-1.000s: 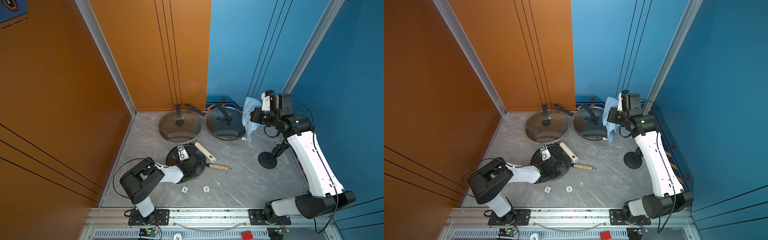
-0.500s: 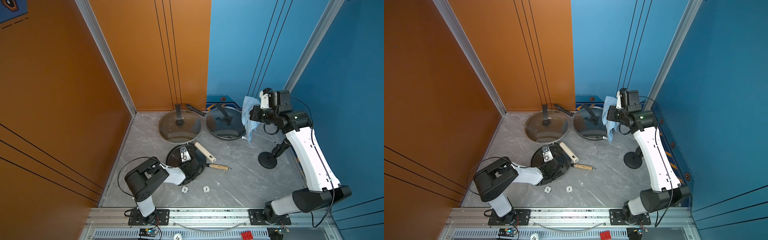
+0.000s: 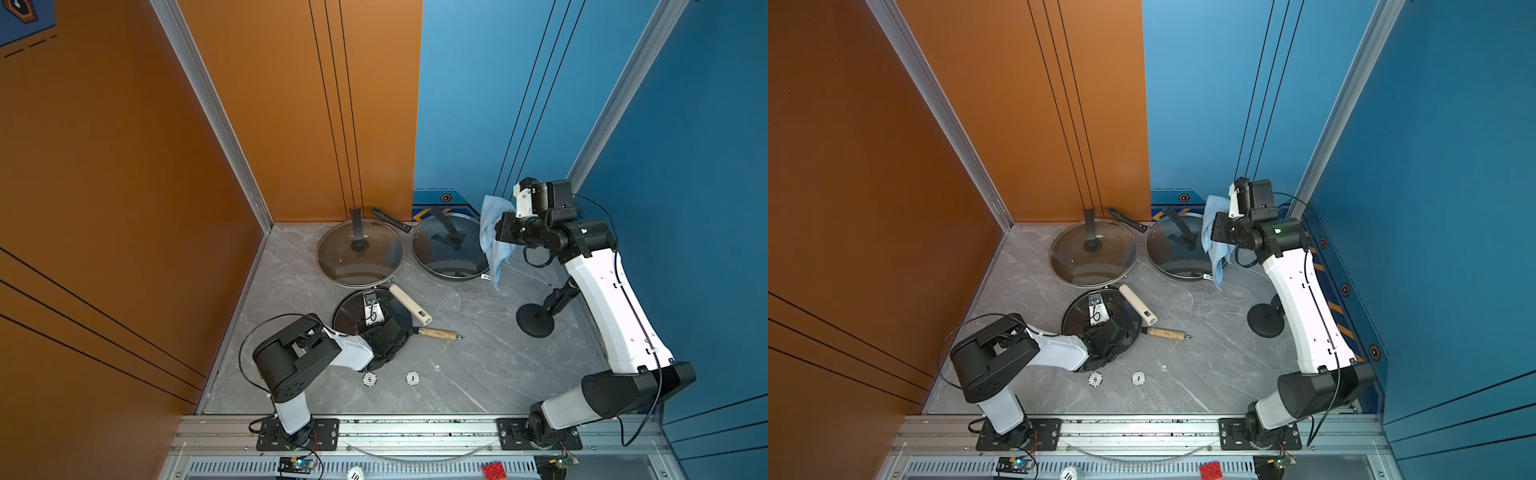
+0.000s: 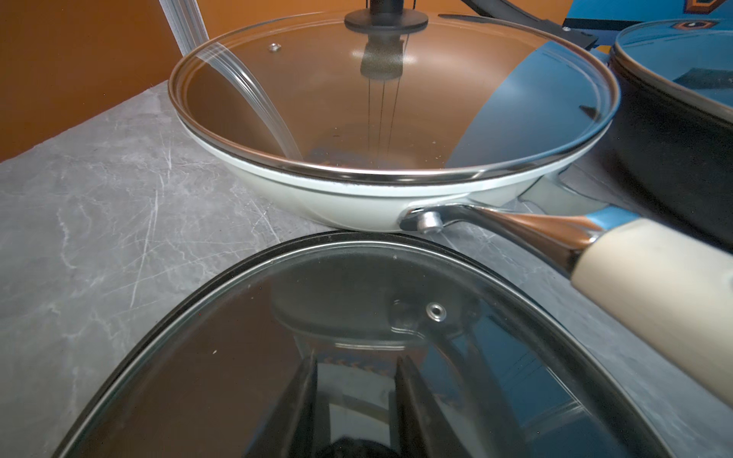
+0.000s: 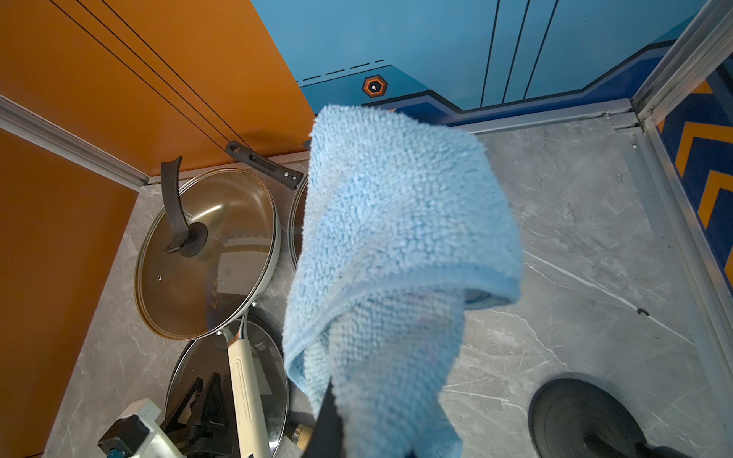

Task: Wipe the pot lid with a cloth
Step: Place the pot lid on the cooking pot.

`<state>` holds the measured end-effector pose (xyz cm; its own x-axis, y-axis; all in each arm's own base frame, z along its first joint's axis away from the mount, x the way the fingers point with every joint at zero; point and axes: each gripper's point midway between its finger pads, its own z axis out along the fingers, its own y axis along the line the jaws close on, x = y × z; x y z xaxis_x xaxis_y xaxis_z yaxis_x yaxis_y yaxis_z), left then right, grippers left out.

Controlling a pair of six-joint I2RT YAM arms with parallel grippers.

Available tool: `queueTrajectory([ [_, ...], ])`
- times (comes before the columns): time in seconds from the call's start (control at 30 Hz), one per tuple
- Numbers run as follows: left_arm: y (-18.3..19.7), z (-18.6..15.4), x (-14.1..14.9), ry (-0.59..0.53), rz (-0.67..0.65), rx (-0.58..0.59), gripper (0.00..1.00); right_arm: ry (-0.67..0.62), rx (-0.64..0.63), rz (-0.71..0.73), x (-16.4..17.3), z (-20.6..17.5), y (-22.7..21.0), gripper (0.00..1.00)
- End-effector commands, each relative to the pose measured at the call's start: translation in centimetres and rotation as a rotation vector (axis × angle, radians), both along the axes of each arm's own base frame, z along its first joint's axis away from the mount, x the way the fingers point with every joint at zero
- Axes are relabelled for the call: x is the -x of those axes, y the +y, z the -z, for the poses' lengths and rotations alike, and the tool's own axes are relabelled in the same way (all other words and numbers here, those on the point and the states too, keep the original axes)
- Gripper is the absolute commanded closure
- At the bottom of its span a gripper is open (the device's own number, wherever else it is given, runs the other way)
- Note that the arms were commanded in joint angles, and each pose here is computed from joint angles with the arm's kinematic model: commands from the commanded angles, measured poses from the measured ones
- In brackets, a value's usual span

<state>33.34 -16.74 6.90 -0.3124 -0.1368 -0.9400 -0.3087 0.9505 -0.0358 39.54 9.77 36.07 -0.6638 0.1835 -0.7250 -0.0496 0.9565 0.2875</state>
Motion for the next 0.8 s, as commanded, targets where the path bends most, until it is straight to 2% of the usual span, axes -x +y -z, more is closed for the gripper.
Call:
queueTrajectory([
  [0.0,0.6,-1.9,-0.7,-0.063,-0.060,-0.023,0.66,-0.004,0.003,-0.014,0.3,-0.6,0.0,0.96],
  [0.13,1.7,-1.6,-0.9,-0.064,-0.094,-0.015,0.67,-0.001,0.002,-0.012,0.3,-0.6,0.0,0.96],
  [0.4,1.2,1.7,-0.9,-0.005,-0.078,0.043,0.67,0.002,0.007,-0.007,0.5,-0.6,-0.1,0.96],
  [0.77,-0.2,4.2,1.3,0.024,-0.050,0.167,0.67,0.008,0.015,-0.008,0.5,-0.5,-0.1,0.96],
])
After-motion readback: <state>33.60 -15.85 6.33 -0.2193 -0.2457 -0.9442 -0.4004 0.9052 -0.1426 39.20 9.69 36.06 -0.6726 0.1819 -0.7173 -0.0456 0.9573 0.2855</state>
